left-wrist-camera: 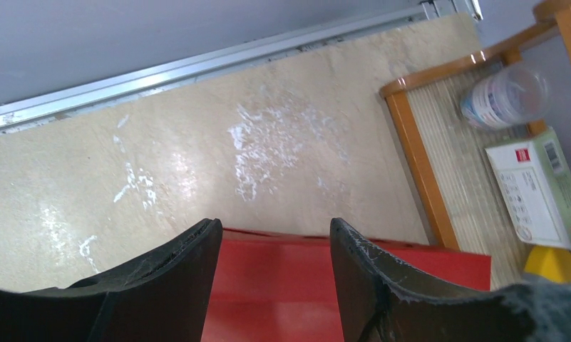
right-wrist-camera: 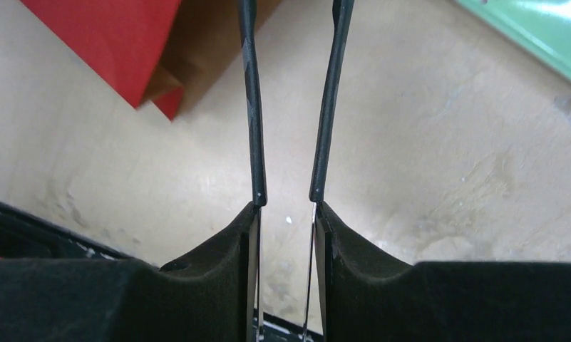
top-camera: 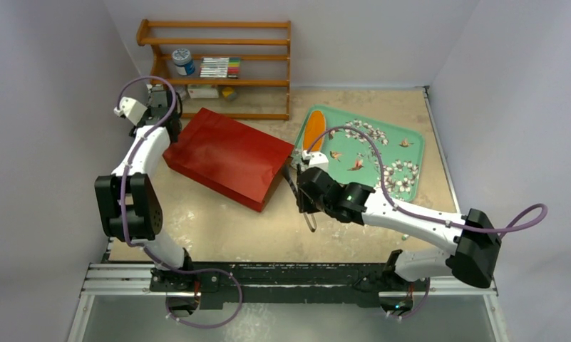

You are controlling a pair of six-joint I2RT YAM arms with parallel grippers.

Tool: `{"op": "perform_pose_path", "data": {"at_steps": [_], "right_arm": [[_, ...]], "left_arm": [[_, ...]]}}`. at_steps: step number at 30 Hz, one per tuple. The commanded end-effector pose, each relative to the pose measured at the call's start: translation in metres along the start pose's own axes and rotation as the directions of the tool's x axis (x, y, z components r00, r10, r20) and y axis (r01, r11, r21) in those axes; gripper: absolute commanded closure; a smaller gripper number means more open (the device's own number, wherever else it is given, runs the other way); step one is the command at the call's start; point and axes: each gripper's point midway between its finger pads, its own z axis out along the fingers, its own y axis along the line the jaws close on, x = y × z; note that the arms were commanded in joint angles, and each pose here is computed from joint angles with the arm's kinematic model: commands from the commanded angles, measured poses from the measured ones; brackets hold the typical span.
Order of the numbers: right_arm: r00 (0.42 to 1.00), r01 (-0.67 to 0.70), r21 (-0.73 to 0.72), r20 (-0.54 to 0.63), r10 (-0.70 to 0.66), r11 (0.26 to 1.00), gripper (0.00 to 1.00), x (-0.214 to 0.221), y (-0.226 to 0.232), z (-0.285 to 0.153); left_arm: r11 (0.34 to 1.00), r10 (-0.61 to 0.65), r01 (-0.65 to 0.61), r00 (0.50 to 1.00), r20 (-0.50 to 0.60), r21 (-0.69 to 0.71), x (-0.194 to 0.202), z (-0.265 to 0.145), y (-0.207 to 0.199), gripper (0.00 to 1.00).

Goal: Take the fake bread out of the paper bag
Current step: Place the fake bread in the container, then take out the fake bread from the paper bag.

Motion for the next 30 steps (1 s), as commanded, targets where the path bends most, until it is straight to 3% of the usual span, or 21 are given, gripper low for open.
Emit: {"op": "perform_pose_path", "data": {"at_steps": [1,12,19,30], "right_arm": [[0.999,-0.013,-0.018,-0.033,0.012,1.000,0.67,0.022,-0.007,-0.010],[0.993,0.058,-0.138,-0.098,-0.072,0.989,0.69,0.054,0.015,0.006],[0.986,0.139,-0.207,-0.064,-0.155,0.968,0.69,0.043,0.046,0.031],[0.945,0.321,-0.390,0.069,-0.321,0.863,0.69,0.012,0.138,0.031]], "left_arm": [[0.998,-0.054,0.054,0.998,0.011,-0.013,-0.014,0.006,0.003,0.42],[0.996,-0.044,0.046,0.999,0.026,-0.074,-0.019,0.024,0.011,0.42],[0.993,-0.032,0.034,0.999,0.019,-0.110,-0.018,0.041,0.013,0.42],[0.991,0.041,-0.046,0.998,-0.047,-0.123,0.002,0.064,0.002,0.43]]}}
